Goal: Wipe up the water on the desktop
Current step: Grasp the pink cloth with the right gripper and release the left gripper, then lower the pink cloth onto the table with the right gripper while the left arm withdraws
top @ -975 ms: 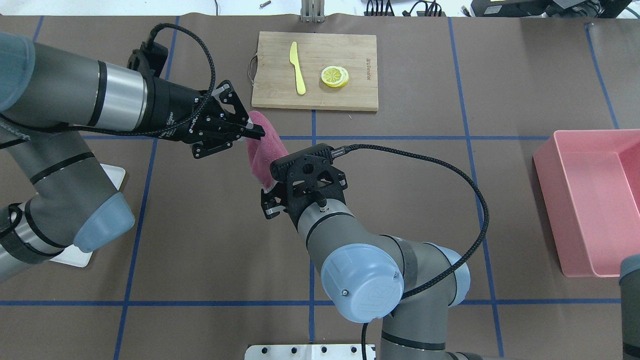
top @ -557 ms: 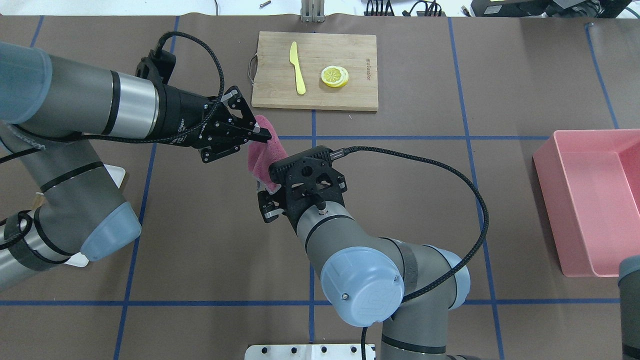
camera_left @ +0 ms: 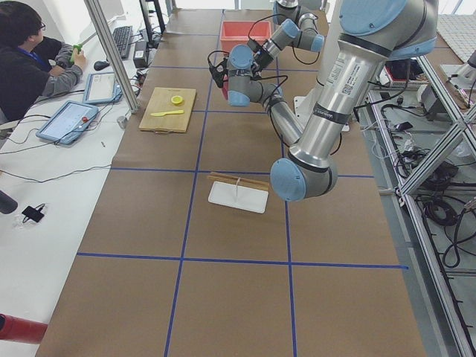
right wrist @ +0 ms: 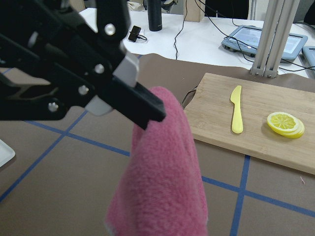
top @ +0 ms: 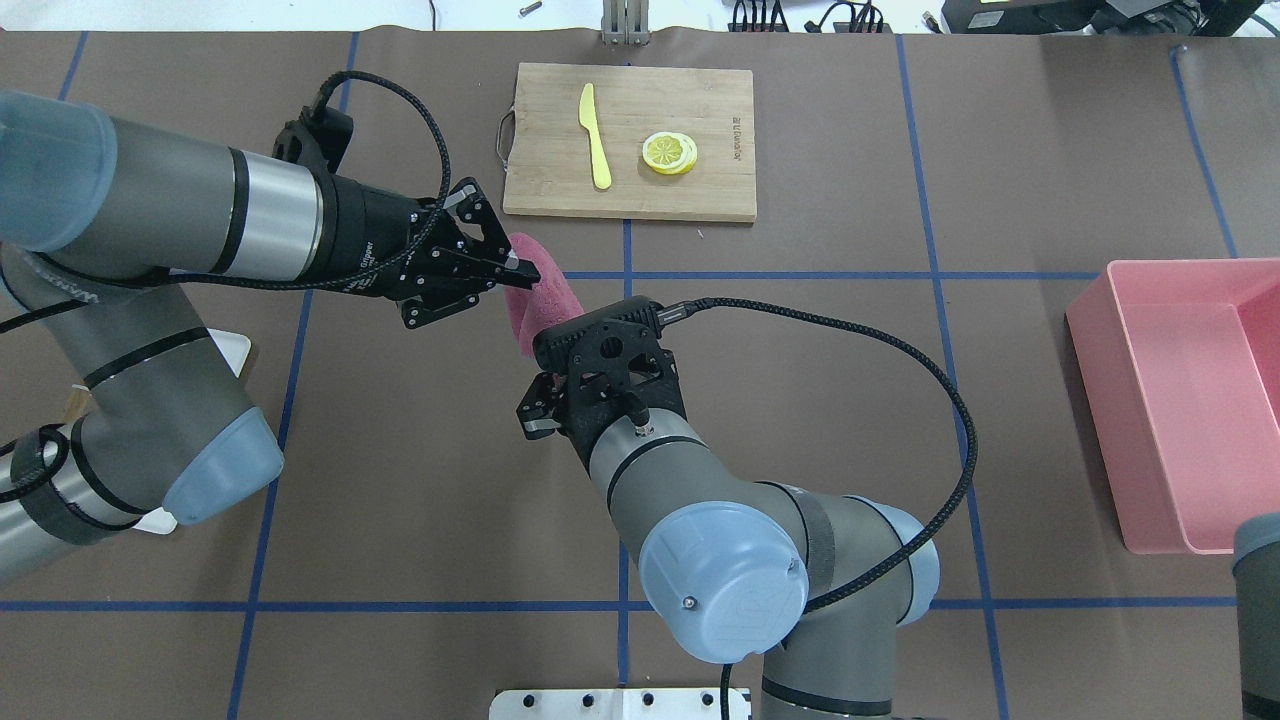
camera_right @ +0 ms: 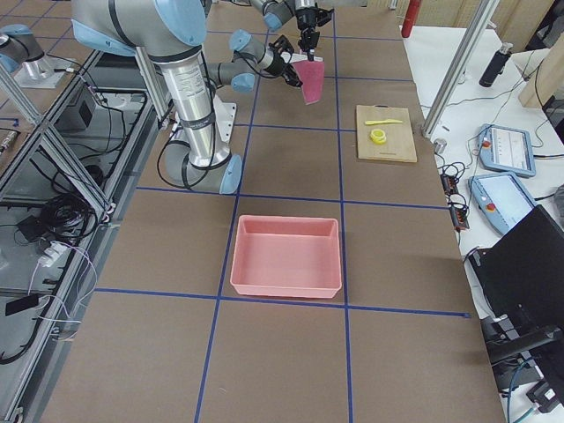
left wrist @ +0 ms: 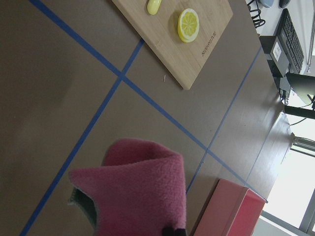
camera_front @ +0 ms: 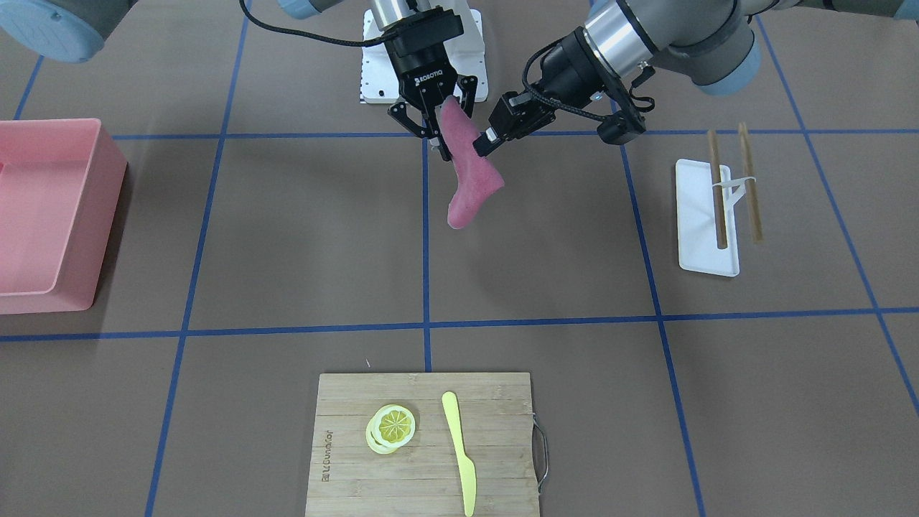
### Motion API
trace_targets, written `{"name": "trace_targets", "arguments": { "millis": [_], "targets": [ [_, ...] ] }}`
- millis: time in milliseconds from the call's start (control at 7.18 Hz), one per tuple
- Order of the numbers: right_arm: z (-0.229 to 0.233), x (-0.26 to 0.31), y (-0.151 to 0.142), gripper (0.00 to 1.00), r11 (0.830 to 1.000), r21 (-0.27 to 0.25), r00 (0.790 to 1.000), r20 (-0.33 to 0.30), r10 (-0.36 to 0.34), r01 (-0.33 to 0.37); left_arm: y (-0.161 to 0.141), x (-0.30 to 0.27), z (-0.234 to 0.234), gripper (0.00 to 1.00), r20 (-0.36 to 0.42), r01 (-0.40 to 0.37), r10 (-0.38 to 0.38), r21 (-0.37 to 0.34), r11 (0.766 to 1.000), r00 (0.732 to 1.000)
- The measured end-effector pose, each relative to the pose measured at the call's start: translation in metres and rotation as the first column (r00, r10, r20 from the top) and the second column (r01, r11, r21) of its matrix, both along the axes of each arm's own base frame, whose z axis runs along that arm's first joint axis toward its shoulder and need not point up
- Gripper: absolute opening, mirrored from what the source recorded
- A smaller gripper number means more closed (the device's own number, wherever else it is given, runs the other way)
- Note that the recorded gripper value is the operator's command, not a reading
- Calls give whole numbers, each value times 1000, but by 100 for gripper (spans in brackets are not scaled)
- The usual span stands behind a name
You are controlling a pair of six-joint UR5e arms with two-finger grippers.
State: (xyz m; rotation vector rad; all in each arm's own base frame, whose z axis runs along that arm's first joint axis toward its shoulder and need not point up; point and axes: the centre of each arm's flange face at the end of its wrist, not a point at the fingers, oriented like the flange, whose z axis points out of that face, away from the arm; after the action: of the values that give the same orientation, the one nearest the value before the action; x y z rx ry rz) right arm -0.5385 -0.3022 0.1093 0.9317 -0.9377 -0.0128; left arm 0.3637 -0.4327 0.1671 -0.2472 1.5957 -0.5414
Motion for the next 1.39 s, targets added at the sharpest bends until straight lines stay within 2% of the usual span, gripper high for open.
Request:
{"name": "trace_targets", "arguments": {
  "millis": [139, 418, 557, 697, 975, 1115, 1254, 1393],
  "targets": [
    [1, 2, 0, 0, 1000, -1, 1000, 2, 1, -1, 0, -1, 0, 98, 2, -2, 2, 11, 1000, 1000],
    [1, 11, 1, 0, 1000, 1, 1000, 12, 3, -3, -6, -15, 9, 98, 31, 3, -6, 97, 995, 999],
    [6, 20, -1, 0, 1000, 0, 1000, 9, 9, -9, -18, -38, 28, 98, 72, -7, -4, 155, 988, 997],
    [15, 30, -7, 0, 1000, -2, 1000, -1, 19, -19, -34, -74, 51, 98, 117, -31, 6, 214, 976, 993],
    [41, 49, -28, 0, 999, -22, 998, -39, 41, -42, -59, -168, 119, 98, 232, -85, 6, 335, 938, 973],
    [58, 60, -45, 0, 998, -54, 997, -71, 28, -32, -59, -206, 166, 98, 299, -108, -16, 394, 913, 954],
    [78, 75, -71, 0, 993, -113, 992, -127, 4, -19, -56, -243, 215, 98, 373, -136, -48, 450, 882, 927],
    [96, 97, -98, 0, 982, -190, 984, -176, -28, -6, -53, -278, 255, 98, 444, -172, -79, 496, 851, 893]
  ]
}}
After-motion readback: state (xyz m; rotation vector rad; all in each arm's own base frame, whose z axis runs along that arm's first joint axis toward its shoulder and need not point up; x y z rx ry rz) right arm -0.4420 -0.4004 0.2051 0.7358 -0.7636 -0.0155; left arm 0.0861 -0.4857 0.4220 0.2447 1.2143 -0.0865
